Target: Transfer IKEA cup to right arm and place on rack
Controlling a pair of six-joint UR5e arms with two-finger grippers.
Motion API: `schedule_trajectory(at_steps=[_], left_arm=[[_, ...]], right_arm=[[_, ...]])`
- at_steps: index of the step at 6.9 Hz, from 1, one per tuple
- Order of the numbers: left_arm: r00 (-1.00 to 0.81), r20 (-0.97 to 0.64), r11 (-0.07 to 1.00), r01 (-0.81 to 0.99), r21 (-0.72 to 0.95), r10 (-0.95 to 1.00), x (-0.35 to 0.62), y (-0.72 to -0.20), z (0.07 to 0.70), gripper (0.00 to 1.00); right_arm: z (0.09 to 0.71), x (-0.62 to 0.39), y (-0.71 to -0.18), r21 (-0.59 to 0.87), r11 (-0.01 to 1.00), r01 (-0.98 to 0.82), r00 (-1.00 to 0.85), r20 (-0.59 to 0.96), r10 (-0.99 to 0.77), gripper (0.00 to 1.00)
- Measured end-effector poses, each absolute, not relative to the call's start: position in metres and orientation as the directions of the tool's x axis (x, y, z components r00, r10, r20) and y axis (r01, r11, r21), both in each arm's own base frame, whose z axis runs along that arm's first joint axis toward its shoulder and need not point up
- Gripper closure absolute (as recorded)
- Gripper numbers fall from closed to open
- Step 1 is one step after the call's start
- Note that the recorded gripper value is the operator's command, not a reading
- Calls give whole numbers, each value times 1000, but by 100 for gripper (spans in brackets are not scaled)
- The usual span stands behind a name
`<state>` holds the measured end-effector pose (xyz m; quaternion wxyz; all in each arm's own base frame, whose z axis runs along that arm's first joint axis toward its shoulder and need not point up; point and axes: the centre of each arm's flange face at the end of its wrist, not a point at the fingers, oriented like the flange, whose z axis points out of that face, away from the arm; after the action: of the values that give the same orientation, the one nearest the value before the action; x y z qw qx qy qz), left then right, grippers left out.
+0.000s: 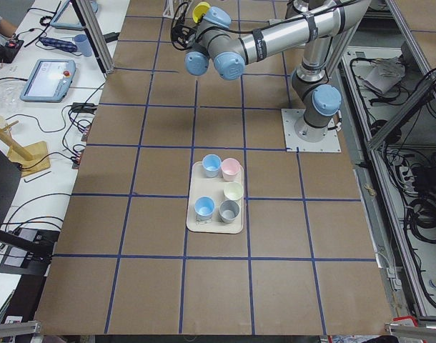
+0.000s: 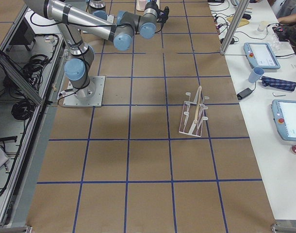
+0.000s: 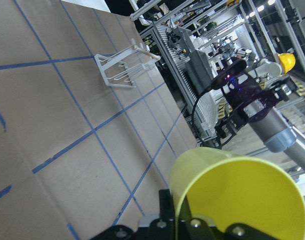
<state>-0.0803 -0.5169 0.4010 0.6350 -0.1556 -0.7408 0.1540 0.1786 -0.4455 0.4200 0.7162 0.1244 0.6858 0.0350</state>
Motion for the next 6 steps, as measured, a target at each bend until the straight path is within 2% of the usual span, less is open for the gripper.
schedule_trajectory(at_steps=[3,6], left_arm=[[-82,923,921,-74,-382,376,-131,-510,397,100],[-52,932,925,-110,-363,359,-163,-505,395,100]], right_arm=[[414,178,-451,281,953,117,64,-959,275,0],[415,179,-451,300,947,113,69,-954,293,0]])
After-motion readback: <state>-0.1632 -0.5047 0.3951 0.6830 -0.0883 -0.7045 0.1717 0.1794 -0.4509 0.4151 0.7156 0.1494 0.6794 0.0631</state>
